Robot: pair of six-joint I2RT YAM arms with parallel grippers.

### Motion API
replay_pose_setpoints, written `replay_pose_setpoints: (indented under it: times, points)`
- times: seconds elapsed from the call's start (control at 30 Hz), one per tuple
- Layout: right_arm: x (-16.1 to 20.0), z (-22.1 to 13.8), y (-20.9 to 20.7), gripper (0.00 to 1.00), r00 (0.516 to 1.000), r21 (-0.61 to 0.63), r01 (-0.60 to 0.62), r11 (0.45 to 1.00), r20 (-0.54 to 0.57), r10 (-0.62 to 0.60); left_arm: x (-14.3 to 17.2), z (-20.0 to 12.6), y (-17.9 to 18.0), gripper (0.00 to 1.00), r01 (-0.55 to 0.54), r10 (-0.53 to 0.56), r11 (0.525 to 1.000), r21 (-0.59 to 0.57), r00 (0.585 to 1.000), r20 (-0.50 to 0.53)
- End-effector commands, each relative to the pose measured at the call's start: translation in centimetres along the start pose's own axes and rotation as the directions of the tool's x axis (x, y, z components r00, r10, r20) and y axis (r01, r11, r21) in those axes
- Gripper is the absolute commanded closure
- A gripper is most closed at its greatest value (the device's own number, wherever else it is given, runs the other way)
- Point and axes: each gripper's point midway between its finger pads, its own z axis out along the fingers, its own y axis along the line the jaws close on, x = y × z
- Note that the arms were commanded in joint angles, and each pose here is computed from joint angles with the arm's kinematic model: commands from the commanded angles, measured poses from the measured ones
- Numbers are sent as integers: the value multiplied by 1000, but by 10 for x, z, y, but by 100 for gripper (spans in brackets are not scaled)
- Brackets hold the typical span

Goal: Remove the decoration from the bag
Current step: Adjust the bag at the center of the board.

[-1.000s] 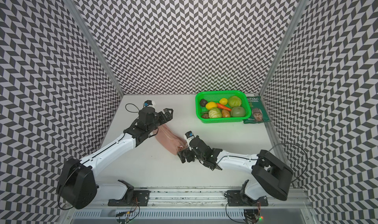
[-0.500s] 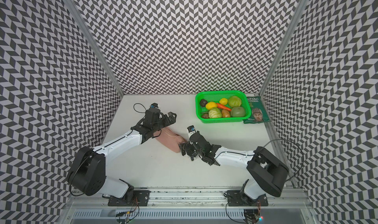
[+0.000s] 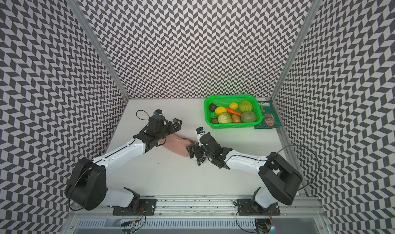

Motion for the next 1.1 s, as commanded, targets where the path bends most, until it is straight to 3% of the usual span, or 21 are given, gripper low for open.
replay_pose_setpoints:
  times: [0.0,0.17,0.33,0.47,0.63,0.9,1.07]
  points:
    - [-18,-20,13,0,998,-72,8,997,69,-3,-45,-29,-34,0,-20,10,996,90,994,110]
    - [-14,-31,10,0,997,-107,-5,994,70,12,-52,-47,-53,0,-20,0,984,176,994,114]
    - [-6,-34,1,1,997,-148,-33,988,67,44,-32,-57,-53,0,9,-25,972,235,998,64]
    - [2,-34,-6,9,996,-185,-50,981,59,62,-7,-65,-51,0,52,-61,958,283,998,21]
    - [10,-30,-3,17,998,-220,-34,975,43,44,19,-73,-49,0,156,-161,933,323,987,-12]
    - [12,-26,7,22,998,-287,-36,957,41,50,48,-83,-56,0,314,-301,873,373,949,-93]
    - [8,-22,-3,23,996,-231,-54,971,51,68,76,-95,-64,0,386,-350,834,394,922,-164]
